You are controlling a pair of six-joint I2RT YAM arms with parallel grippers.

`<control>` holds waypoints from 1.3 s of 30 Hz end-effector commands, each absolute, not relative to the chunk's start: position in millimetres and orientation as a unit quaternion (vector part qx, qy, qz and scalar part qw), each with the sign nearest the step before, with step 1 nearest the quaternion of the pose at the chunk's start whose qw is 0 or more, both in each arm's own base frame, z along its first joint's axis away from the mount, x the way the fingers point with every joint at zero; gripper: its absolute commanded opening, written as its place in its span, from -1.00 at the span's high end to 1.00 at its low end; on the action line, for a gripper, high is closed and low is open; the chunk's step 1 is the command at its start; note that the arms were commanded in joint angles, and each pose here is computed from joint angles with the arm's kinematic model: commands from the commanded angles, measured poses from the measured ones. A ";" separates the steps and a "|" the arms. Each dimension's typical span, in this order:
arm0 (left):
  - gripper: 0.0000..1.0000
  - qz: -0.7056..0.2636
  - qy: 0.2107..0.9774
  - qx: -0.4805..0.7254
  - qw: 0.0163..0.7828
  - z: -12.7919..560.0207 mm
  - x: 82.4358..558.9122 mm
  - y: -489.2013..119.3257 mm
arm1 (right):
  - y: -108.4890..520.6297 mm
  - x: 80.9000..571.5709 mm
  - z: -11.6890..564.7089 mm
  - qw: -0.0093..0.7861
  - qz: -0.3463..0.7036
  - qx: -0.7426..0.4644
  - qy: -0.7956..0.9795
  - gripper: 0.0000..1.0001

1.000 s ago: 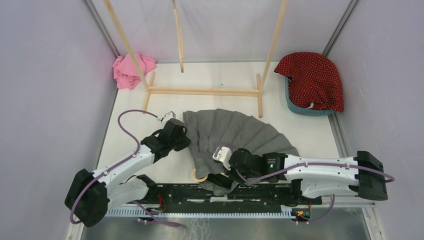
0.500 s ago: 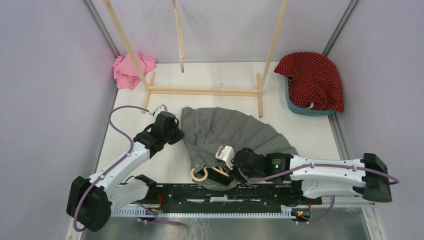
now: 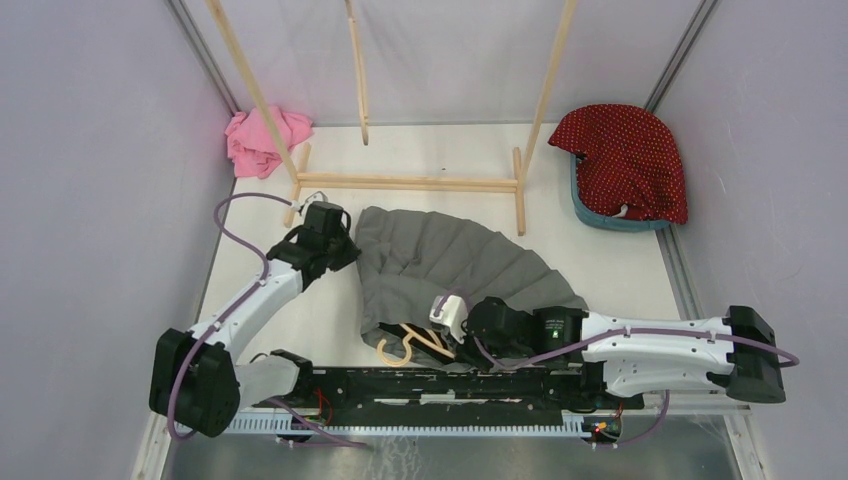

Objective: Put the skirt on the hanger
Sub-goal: Hang the skirt on the hanger.

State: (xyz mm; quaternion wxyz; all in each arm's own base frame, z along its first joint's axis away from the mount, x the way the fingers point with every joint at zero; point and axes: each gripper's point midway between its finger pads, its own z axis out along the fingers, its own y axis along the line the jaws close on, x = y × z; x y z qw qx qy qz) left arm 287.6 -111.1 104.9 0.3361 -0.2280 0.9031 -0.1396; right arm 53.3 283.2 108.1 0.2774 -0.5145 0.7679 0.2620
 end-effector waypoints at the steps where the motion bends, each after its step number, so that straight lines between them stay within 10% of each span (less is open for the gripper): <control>1: 0.94 -0.124 0.883 -0.224 0.395 131.4 321.9 -98.4 | 298.2 35.3 144.9 0.283 0.317 -0.535 0.730 0.98; 13: 0.83 -0.124 0.879 -0.221 0.403 158.9 351.0 -89.2 | 299.1 25.1 167.6 0.285 0.344 -0.538 0.714 0.98; 23: 0.03 -0.123 0.866 -0.202 0.440 228.2 359.5 -78.8 | 302.0 21.4 222.1 0.305 0.383 -0.522 0.699 0.98; 39: -0.01 -0.175 0.840 -0.181 0.481 291.8 303.6 -78.3 | 294.9 75.7 311.1 0.372 0.418 -0.427 0.711 0.98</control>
